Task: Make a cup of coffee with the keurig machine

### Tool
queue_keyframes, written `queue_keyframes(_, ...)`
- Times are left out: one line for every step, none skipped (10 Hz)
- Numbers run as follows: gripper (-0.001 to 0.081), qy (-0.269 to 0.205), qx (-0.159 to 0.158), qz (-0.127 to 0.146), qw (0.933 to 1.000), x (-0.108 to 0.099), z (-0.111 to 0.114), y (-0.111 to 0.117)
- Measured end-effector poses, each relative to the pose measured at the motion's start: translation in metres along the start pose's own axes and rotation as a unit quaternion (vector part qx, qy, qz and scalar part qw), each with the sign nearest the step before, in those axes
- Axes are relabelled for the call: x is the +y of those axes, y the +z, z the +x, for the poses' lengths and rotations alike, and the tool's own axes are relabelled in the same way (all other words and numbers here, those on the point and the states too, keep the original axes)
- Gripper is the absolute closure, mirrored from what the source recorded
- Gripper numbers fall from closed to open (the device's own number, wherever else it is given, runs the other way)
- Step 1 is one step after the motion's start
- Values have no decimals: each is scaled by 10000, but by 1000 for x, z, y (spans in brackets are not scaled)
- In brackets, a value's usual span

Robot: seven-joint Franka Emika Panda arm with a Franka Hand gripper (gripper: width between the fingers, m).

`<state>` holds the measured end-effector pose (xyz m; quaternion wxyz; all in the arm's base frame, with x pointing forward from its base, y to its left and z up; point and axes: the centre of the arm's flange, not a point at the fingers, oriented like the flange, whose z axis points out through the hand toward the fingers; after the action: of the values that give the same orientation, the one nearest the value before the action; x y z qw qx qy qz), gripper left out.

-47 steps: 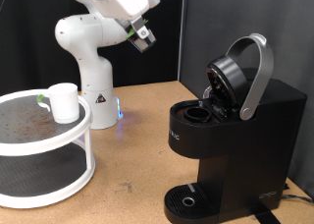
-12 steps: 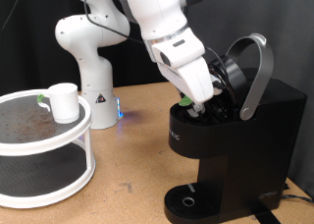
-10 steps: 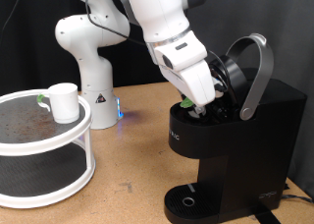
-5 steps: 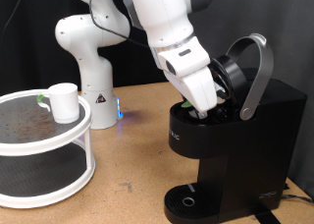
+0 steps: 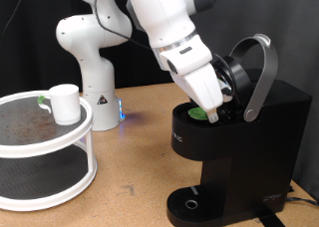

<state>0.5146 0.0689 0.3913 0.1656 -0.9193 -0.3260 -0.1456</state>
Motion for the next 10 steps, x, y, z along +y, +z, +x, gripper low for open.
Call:
queue_keyframes(7, -15, 82, 66, 9999, 0, 1, -3)
queue_keyframes(0, -83, 97, 197, 9997, -2, 1, -8)
queue_keyframes(0, -164, 92, 327, 9993, -2, 0, -16)
queue_keyframes(-1, -201, 137, 371, 9990, -2, -2, -27)
queue_keyframes(-1, -200, 218, 341, 9990, 0, -4, -39)
queue_keyframes(-1, -181, 295, 307, 9989, 1, -7, -49)
queue_keyframes(-1, -180, 269, 325, 9989, 0, -7, -46)
queue_keyframes(-1, -205, 332, 353, 9986, 1, -8, -47)
queue_keyframes(-1, -200, 520, 428, 9975, 5, -9, -54)
queue_keyframes(-1, -157, 724, 491, 9960, 8, -11, -66)
